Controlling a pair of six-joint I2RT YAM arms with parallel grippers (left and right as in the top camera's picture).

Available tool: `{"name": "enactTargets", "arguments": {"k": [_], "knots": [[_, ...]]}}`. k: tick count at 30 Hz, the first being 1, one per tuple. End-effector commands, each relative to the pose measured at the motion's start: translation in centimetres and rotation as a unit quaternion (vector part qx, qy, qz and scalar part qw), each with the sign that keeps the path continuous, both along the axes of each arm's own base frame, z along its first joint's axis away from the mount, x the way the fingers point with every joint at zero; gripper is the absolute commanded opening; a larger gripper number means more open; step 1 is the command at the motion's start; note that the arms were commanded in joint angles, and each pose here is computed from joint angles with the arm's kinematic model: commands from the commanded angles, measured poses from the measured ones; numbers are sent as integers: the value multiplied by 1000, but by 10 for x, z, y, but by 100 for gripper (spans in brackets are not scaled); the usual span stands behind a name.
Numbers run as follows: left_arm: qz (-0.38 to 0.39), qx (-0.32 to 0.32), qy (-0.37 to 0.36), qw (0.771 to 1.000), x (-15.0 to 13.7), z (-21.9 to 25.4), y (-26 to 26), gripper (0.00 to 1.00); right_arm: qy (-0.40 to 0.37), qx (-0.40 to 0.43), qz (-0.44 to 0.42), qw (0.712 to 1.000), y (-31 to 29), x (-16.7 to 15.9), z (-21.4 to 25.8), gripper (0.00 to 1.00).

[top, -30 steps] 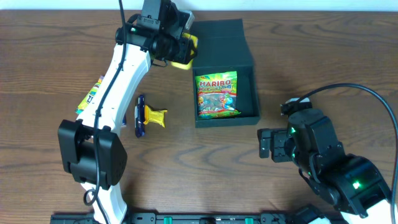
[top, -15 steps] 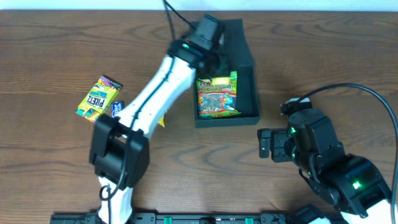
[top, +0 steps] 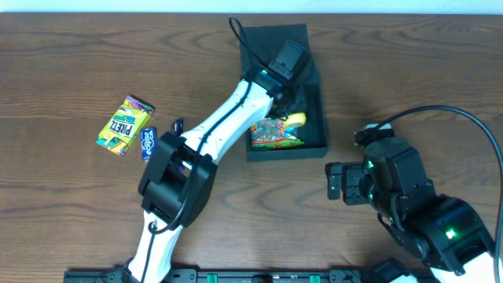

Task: Pack container
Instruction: 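Place the Mentos tube in the box beside the Haribo bag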

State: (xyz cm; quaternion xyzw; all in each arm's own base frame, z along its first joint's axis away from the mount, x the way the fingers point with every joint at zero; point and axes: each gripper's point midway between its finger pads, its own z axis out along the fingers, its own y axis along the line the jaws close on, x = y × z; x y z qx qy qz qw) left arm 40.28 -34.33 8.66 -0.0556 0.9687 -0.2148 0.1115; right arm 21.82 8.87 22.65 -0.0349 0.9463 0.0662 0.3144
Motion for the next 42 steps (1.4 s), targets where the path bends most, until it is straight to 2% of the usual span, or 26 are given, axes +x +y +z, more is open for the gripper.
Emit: {"name": "enactTargets", "arguments": {"k": [1,8,15,17,18,19,20,21,22,26,30,31,33,35,37,42], "knots": [[-15,-15,7,1000,-14,5,-22,6,-7,-3,1,1000,-2,1,4,99],[-38,-9,10,999,-33,3,-39,6,-7,-3,1,1000,-2,1,4,99],[-38,3,2,999,-37,1,-42,8,-6,-3,1,1000,-2,1,4,99],[-38,3,1,999,-36,1,-41,24,-7,-3,1,1000,-2,1,4,99],[-37,5,0,999,-36,1,-41,49,-7,-3,1,1000,-2,1,4,99],[-37,5,0,999,-36,1,-41,68,-6,-3,1,1000,-2,1,3,99],[-37,5,0,999,-36,1,-41,80,-6,-3,1,1000,-2,1,3,99],[-39,3,1,999,-37,1,-42,85,-6,-4,1,1000,-2,1,3,99],[-43,-1,4,999,-38,2,-43,98,-6,-4,1,1000,-2,1,3,99],[-55,-9,10,998,-42,2,-47,95,-6,-3,1,1000,-2,1,3,99],[-63,-7,6,998,-42,3,-46,100,-6,-3,1,1000,-2,1,3,99],[-68,-5,3,998,-41,3,-46,95,-6,-3,1,1000,-2,1,3,99],[-84,-1,-8,996,-38,4,-43,95,-6,-3,1,1000,-2,1,3,99],[-96,3,-21,995,-32,8,-37,94,-6,-3,1,1000,-2,1,3,99],[-100,4,-33,994,-24,14,-29,98,-6,-3,1,1000,-2,1,3,99],[-83,1,-60,995,0,41,4,95,-6,-3,1,1000,-2,1,3,99]]}}
